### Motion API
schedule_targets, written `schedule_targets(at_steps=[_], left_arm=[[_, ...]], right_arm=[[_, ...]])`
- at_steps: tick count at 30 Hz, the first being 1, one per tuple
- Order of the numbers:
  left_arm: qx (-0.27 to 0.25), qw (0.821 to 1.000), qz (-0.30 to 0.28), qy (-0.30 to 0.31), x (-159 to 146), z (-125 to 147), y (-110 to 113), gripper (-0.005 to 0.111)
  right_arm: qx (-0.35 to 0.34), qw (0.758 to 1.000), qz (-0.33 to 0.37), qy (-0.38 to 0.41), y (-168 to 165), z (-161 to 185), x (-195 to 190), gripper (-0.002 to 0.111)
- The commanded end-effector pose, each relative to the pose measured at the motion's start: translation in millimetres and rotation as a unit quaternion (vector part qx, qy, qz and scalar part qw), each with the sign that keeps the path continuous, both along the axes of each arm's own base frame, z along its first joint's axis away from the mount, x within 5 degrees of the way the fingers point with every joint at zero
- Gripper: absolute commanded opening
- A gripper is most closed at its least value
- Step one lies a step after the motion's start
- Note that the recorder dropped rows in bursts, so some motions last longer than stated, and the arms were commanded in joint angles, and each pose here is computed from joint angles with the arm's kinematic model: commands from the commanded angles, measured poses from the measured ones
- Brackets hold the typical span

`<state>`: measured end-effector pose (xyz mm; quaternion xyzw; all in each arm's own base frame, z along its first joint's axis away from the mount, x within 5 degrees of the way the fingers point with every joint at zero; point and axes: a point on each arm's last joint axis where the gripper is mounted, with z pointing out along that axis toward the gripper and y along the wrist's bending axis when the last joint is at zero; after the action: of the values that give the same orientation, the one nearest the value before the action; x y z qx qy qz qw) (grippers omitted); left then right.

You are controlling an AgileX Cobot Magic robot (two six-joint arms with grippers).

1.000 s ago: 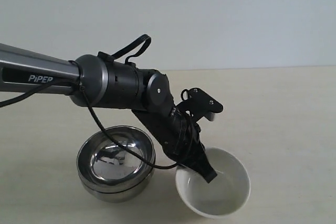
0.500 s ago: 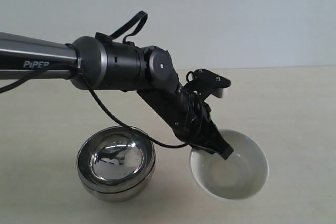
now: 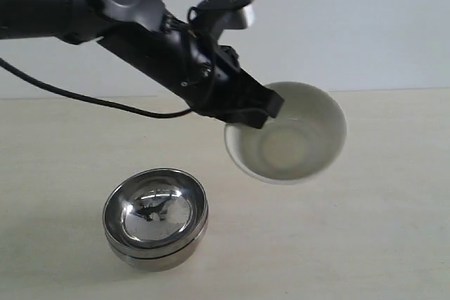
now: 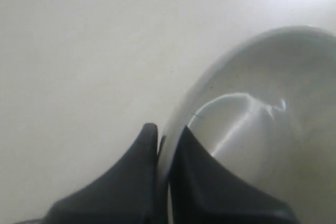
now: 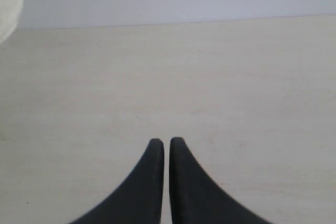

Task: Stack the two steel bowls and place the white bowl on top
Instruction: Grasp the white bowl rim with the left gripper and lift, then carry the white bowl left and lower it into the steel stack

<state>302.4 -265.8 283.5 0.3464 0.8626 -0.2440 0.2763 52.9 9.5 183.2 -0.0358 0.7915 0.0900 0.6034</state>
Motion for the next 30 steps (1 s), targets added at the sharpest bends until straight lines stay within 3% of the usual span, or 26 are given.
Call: schedule_targets(at_steps=[1,9,23,30], left_arm=[[-0.016,0.999,0.051,0.011,-10,16,40,0.004],[-0.005,0.988,0.138,0.063,-20,-5,95,0.004],[0.033,0.984,0.153,0.088,-27,-32,109,0.004],[0.046,0.974,0.191,0.111,-27,-52,131,0.004]], right_arm=[[-0.003,1.0,-0.001,-0.003,0,-1,0,0.0],[-0.003,1.0,-0.001,-0.003,0,-1,0,0.0],[-0.003,1.0,-0.001,-0.003,0,-1,0,0.0],[-0.003,1.0,-0.001,-0.003,0,-1,0,0.0]])
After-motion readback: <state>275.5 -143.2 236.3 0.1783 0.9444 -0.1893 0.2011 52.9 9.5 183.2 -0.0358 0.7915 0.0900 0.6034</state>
